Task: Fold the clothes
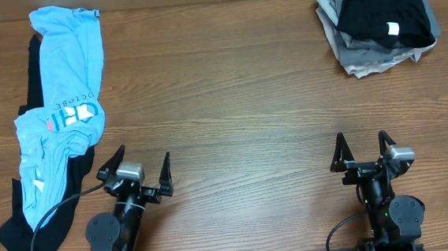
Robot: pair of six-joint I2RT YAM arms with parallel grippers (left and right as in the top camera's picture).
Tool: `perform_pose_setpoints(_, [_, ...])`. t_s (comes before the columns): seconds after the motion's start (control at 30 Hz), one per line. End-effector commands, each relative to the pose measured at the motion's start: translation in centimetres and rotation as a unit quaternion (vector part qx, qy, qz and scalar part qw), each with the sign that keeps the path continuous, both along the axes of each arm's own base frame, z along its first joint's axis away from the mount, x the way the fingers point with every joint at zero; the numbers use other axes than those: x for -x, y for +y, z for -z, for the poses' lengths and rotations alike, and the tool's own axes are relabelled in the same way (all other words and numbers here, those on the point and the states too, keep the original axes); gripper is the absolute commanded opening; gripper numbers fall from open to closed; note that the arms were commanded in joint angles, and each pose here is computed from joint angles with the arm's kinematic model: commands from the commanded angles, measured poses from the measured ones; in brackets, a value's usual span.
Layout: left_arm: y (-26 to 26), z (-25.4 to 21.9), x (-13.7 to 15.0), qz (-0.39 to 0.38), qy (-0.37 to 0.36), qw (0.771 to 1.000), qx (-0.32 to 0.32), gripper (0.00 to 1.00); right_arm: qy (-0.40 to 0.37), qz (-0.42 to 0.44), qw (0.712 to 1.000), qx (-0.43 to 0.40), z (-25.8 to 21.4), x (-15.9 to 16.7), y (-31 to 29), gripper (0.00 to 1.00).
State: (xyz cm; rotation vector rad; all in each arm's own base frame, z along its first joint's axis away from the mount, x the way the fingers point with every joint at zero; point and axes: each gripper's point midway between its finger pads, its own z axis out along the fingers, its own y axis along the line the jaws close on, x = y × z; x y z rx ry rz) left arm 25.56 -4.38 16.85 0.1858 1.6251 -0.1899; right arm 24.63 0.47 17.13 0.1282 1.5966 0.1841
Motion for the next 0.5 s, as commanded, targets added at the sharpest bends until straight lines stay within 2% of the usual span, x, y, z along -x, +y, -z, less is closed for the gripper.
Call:
perform_pose_setpoints(0.0, [0.4, 0.1, 0.3, -0.006, -0.011, 1.0, 0.006, 1.0, -0.004, 0.006, 1.0, -0.001, 0.1, 0.0, -0.2, 1.0])
perform_pose_setpoints(0.33, [0.6, 1.2, 1.2, -0.012, 0.009, 1.0, 0.005, 1.0, -0.004, 0.006, 1.0, -0.001, 0.1, 0.0, -0.2, 1.0])
perform_pose_setpoints(0.47, [0.7, 0.7, 1.3, -0.014, -0.004, 1.0, 0.003, 1.0, -0.004, 0.006, 1.0, -0.001, 0.1, 0.0, -0.2, 1.0])
